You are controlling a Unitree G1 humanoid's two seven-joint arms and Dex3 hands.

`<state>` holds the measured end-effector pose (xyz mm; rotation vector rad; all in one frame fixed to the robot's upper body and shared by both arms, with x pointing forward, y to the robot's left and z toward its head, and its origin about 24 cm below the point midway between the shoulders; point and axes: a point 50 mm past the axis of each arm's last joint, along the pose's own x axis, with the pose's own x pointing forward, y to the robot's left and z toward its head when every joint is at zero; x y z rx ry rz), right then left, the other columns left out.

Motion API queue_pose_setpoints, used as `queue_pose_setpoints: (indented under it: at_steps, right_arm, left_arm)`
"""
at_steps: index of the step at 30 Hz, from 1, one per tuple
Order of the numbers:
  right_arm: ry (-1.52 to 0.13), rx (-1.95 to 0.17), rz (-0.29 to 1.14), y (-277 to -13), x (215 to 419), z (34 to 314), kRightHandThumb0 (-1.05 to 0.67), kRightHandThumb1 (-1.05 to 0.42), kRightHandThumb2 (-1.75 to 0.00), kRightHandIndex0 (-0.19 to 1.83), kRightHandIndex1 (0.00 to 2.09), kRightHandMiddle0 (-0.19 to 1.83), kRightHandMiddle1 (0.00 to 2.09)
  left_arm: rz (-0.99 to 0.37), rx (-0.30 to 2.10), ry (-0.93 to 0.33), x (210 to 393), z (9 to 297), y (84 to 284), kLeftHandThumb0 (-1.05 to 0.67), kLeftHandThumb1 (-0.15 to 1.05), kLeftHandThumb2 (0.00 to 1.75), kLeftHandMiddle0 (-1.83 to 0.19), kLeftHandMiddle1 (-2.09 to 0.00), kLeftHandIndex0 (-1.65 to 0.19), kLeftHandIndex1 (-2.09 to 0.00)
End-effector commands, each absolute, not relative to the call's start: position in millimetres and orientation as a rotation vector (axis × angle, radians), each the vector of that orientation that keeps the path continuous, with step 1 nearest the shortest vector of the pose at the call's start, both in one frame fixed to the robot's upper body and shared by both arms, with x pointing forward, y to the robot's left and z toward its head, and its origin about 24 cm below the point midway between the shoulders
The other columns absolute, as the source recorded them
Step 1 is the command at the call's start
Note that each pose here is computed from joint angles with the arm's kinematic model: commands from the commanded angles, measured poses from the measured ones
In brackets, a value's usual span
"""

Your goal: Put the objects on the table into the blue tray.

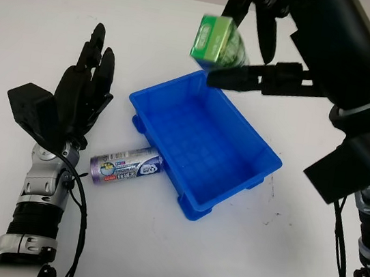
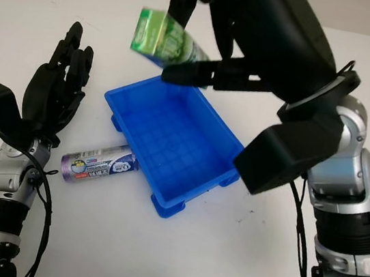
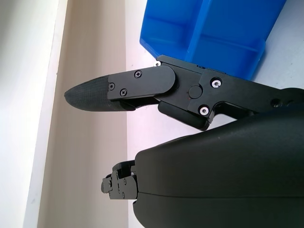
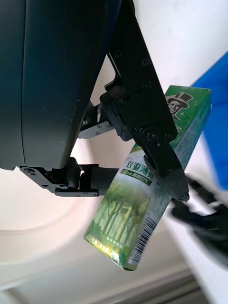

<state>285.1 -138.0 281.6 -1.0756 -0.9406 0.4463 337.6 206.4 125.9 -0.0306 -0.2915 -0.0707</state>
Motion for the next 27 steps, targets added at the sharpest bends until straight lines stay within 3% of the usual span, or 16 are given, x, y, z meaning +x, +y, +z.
queue_pose_setpoints:
  at_steps: [1,2,5,7,10,15,18,20,22,27]
  right_arm:
    - [-0.894,-1.153,0.498,-140,286,275,-0.41,-1.0,-0.05,0.41,1.53,0.26,1.46]
    - [-0.847,-1.198,0.525,-140,288,272,-0.43,-0.99,-0.05,0.35,1.48,0.21,1.38]
    - [-0.708,-1.338,0.619,-142,290,267,-0.46,-1.01,-0.05,-0.02,1.02,0.03,0.97]
    - [-0.617,-1.419,0.689,-143,291,264,-0.49,-1.0,-0.05,-0.13,0.5,-0.07,0.53]
    - [-0.526,-1.481,0.759,-144,291,259,-0.57,-0.98,-0.05,-0.18,0.1,-0.15,0.16]
    - [-0.58,-1.463,0.713,-145,290,259,-0.69,-1.03,-0.07,-0.19,0.0,-0.19,0.01]
    - [-0.664,-1.362,0.615,-146,291,262,-0.75,-1.05,-0.2,-0.19,0.0,-0.19,0.0]
    - [-0.739,-1.253,0.509,-153,294,266,-0.8,-1.05,-0.44,-0.19,0.0,-0.19,0.0]
    - [-0.782,-1.181,0.385,-164,298,271,-0.82,-1.05,-0.57,-0.19,0.0,-0.19,0.0]
    - [-0.776,-0.944,0.072,-208,312,277,-0.81,-1.05,-0.67,-0.19,0.0,-0.19,0.0]
  left_arm:
    - [-0.066,-0.029,-0.292,335.1,124,207.0,-0.79,1.05,0.52,0.07,-0.05,0.07,-0.06]
    - [-0.065,-0.027,-0.29,334.7,124,207.2,-0.8,1.05,0.52,0.07,-0.05,0.07,-0.06]
    - [-0.063,-0.031,-0.286,334.2,122,207.1,-0.79,1.05,0.52,0.08,-0.05,0.08,-0.05]
    - [-0.062,-0.032,-0.285,334.5,122,206.0,-0.79,1.05,0.52,0.08,-0.05,0.07,-0.05]
    - [-0.057,-0.032,-0.283,334.8,121,204.4,-0.79,1.05,0.53,0.07,-0.06,0.06,-0.06]
    - [-0.059,-0.031,-0.28,335.1,121,204.8,-0.79,1.05,0.53,0.07,-0.05,0.06,-0.06]
    - [-0.061,-0.024,-0.28,334.7,120,204.9,-0.8,1.05,0.52,0.08,-0.05,0.06,-0.06]
    - [-0.059,-0.031,-0.275,334.4,119,204.4,-0.8,1.05,0.52,0.08,-0.05,0.07,-0.06]
    - [-0.058,-0.037,-0.272,333.9,118,203.8,-0.8,1.05,0.52,0.09,-0.05,0.07,-0.05]
    - [-0.063,-0.024,-0.268,332.0,116,205.0,-0.79,1.05,0.53,0.09,-0.05,0.09,-0.05]
